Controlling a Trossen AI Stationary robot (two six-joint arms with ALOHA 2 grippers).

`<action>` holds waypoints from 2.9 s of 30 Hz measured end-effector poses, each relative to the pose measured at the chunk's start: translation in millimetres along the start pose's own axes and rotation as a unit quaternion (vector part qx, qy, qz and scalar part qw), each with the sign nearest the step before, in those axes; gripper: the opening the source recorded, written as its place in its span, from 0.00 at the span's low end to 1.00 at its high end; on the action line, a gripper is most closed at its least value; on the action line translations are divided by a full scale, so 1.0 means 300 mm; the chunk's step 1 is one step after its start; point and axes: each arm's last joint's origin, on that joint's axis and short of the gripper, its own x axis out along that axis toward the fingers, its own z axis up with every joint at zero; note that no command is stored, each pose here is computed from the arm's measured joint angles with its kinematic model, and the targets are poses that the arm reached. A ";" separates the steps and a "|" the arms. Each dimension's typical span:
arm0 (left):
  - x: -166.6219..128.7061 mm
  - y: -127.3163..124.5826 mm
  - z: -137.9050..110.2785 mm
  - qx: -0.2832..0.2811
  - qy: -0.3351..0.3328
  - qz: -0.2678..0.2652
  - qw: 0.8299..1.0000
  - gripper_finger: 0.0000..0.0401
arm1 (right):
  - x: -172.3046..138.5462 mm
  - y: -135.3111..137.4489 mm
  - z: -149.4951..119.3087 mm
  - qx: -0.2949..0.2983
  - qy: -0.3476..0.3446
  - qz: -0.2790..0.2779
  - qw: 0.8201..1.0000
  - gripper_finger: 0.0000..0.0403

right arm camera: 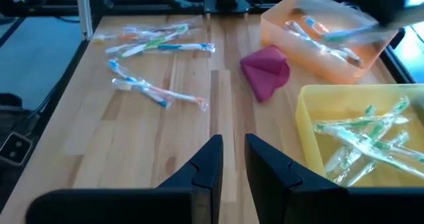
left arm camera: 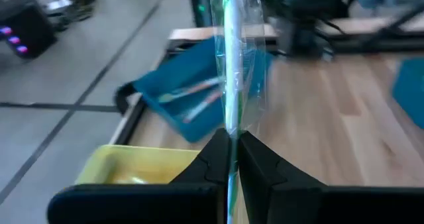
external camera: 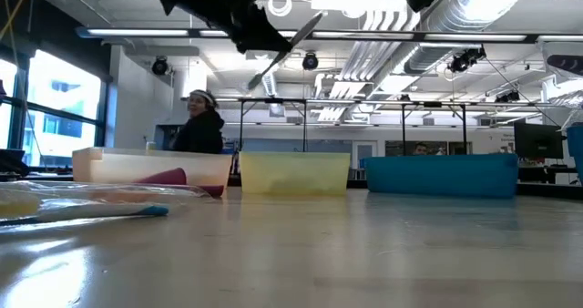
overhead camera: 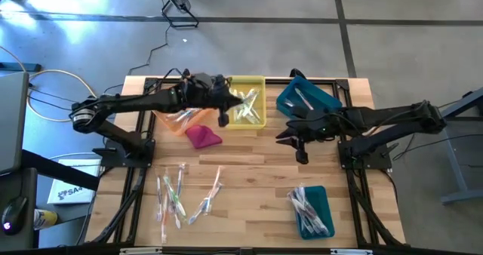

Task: Pick & Place Toothbrushes
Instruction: Put the green toothbrush into the yellow bin, then put the orange toothbrush into the top blue bin

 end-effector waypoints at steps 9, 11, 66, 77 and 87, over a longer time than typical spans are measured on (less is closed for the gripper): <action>0.106 0.113 -0.078 -0.066 -0.002 0.049 0.997 0.03 | 0.002 0.027 -0.006 -0.014 0.003 -0.020 1.000 0.14; 0.148 0.118 -0.103 -0.078 -0.004 0.051 0.996 0.03 | 0.001 0.030 -0.006 -0.016 0.002 -0.030 0.999 0.14; 0.316 0.140 -0.339 -0.160 0.124 0.119 0.972 0.30 | 0.002 0.033 -0.013 -0.017 0.012 -0.030 0.999 0.14; 0.317 0.141 -0.334 -0.141 0.119 0.117 0.976 0.30 | 0.002 0.032 -0.013 -0.017 0.012 -0.030 0.999 0.14; 0.317 0.141 -0.334 -0.141 0.119 0.117 0.976 0.30 | 0.002 0.035 0.010 -0.012 -0.024 -0.027 0.999 0.14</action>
